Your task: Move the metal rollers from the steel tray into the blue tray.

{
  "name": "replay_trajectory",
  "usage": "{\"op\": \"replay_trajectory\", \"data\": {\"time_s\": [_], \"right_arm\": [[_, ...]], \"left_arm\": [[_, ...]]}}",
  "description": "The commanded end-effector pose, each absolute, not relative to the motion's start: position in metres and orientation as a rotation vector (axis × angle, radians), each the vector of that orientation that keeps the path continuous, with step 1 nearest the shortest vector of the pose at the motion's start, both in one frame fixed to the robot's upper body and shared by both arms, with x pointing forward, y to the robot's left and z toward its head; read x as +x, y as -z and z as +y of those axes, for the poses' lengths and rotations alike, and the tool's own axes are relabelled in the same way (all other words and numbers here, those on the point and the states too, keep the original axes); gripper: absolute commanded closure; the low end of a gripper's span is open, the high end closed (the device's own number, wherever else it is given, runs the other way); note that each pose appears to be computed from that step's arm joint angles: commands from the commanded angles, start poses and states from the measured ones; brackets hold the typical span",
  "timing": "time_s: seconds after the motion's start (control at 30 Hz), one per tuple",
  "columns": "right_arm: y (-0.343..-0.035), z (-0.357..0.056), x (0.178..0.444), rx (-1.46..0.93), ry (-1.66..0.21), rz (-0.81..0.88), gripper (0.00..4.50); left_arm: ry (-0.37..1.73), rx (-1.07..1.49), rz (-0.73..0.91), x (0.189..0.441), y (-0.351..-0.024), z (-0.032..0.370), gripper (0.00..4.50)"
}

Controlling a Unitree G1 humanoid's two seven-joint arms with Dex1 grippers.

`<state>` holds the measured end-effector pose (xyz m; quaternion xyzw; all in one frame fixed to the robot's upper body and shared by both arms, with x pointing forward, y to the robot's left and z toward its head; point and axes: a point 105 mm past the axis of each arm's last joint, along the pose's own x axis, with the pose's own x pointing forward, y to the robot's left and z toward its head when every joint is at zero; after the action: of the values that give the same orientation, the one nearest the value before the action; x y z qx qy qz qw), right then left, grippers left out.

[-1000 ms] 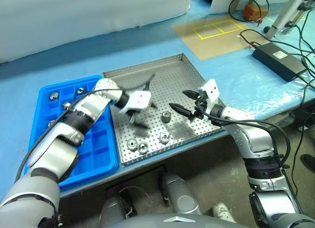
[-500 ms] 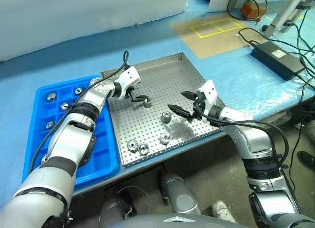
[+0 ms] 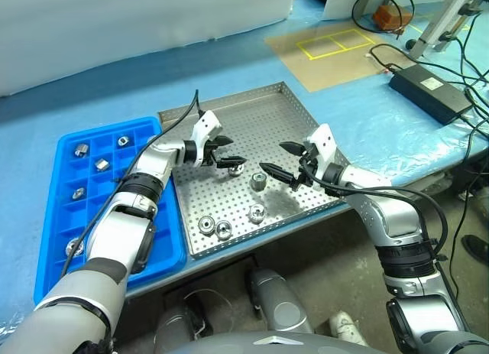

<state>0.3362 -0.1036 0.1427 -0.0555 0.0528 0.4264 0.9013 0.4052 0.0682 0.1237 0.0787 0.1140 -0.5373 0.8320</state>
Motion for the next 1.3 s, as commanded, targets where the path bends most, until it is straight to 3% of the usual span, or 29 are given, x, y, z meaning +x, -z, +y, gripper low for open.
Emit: {"op": "replay_trajectory", "data": {"time_s": [0.03, 0.43, 0.8, 0.9, 1.0, 1.07, 1.17, 1.23, 1.3], "right_arm": [[-0.154, -0.101, 0.335, -0.156, -0.895, 0.066, 0.0], [-0.153, -0.101, 0.336, -0.161, -0.887, 0.066, 0.0], [-0.153, -0.1, 0.337, -0.164, -0.88, 0.061, 0.0], [-0.154, -0.099, 0.337, -0.164, -0.88, 0.059, 0.0], [-0.155, -0.098, 0.338, -0.162, -0.883, 0.055, 0.0], [-0.155, -0.097, 0.338, -0.162, -0.885, 0.053, 0.0], [-0.155, -0.095, 0.339, -0.16, -0.895, 0.051, 0.0], [-0.155, -0.093, 0.339, -0.158, -0.902, 0.049, 0.0], [-0.155, -0.091, 0.34, -0.159, -0.908, 0.049, 0.0]], "left_arm": [[1.191, 0.141, 0.209, 0.398, -0.133, 0.062, 0.05], [1.169, 0.292, 0.317, 0.384, -0.084, 0.08, 0.05], [1.046, 0.338, 0.318, 0.394, -0.069, 0.08, 0.05], [1.059, 0.337, 0.312, 0.392, -0.068, 0.083, 0.65], [1.017, 0.359, 0.317, 0.396, -0.067, 0.087, 1.59], [1.024, 0.355, 0.316, 0.395, -0.067, 0.088, 1.59], [1.059, 0.342, 0.303, 0.391, -0.071, 0.087, 2.14], [1.058, 0.355, 0.283, 0.391, -0.076, 0.088, 2.75], [1.055, 0.351, 0.245, 0.392, -0.089, 0.089, 2.76]]}}
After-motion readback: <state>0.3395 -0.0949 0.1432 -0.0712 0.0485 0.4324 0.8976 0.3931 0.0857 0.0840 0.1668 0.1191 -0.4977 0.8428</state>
